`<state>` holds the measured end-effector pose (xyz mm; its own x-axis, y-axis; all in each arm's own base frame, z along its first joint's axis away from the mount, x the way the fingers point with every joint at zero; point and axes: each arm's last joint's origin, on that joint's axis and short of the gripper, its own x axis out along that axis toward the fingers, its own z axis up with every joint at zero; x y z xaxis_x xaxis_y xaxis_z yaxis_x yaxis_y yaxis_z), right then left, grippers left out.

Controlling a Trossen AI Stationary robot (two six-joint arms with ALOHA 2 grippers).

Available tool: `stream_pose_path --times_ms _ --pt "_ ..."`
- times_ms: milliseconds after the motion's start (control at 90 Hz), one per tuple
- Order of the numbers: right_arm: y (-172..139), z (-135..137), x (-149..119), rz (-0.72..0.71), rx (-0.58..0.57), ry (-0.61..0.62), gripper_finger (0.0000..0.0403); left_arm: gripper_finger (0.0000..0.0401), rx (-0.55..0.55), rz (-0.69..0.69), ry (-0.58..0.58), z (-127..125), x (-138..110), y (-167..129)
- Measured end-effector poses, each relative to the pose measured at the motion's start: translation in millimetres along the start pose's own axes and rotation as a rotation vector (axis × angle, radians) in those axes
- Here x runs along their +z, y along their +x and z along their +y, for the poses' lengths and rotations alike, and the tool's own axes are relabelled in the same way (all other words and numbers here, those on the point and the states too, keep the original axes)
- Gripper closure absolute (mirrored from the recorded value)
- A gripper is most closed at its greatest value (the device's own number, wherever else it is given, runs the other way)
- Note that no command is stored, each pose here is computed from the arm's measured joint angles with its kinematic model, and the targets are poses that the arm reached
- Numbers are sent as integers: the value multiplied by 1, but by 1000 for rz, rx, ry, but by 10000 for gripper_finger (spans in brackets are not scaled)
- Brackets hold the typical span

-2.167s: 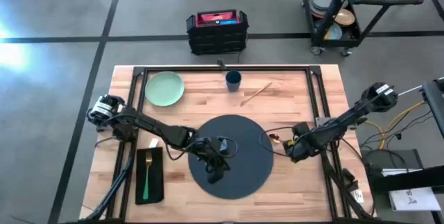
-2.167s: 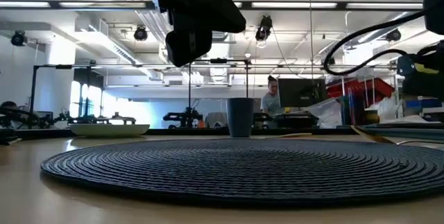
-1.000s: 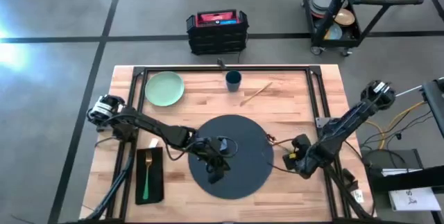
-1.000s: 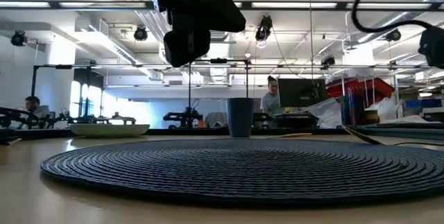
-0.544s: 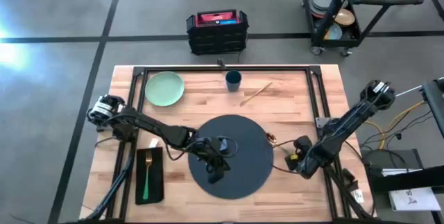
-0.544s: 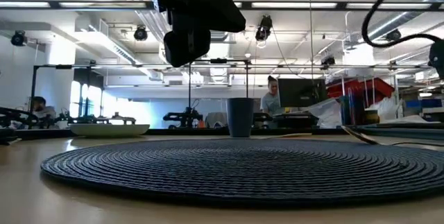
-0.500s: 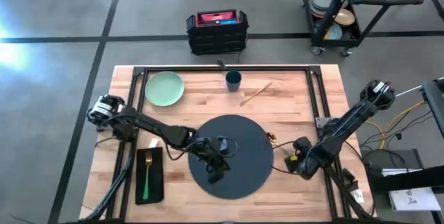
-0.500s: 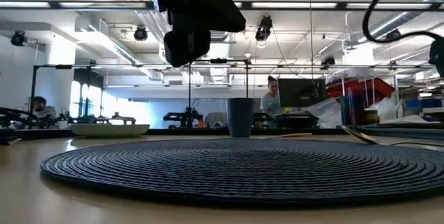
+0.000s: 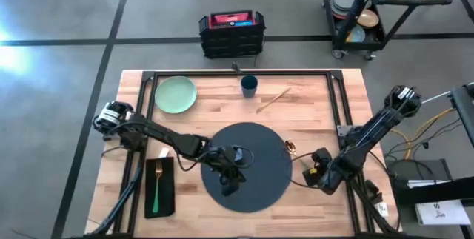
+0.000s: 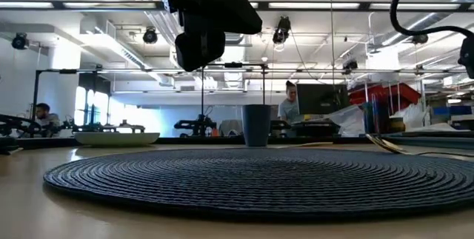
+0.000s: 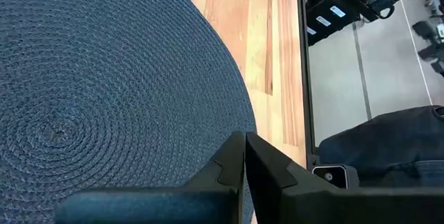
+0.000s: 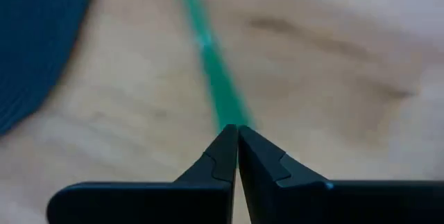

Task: Set table place
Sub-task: Adjust the green spoon

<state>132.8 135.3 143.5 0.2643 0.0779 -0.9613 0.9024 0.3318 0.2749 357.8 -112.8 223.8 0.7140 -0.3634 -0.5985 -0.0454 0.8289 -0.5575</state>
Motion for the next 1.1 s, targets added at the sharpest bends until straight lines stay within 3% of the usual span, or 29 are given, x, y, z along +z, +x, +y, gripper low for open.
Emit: stream_pose_path --times_ms 211,378,600,978,1100 --pt "-10 14 -3 -88 142 -28 403 401 0 0 -5 0 0 0" --pt "-9 6 3 -122 21 -6 403 401 -1 -1 -7 0 0 0" --pt "0 9 1 -56 116 -25 403 401 0 -1 -8 0 0 0" --pt "7 9 1 -63 100 -30 403 401 0 -3 -8 0 0 0" --pt "14 16 -3 -43 140 -58 403 401 1 -6 -7 0 0 0"
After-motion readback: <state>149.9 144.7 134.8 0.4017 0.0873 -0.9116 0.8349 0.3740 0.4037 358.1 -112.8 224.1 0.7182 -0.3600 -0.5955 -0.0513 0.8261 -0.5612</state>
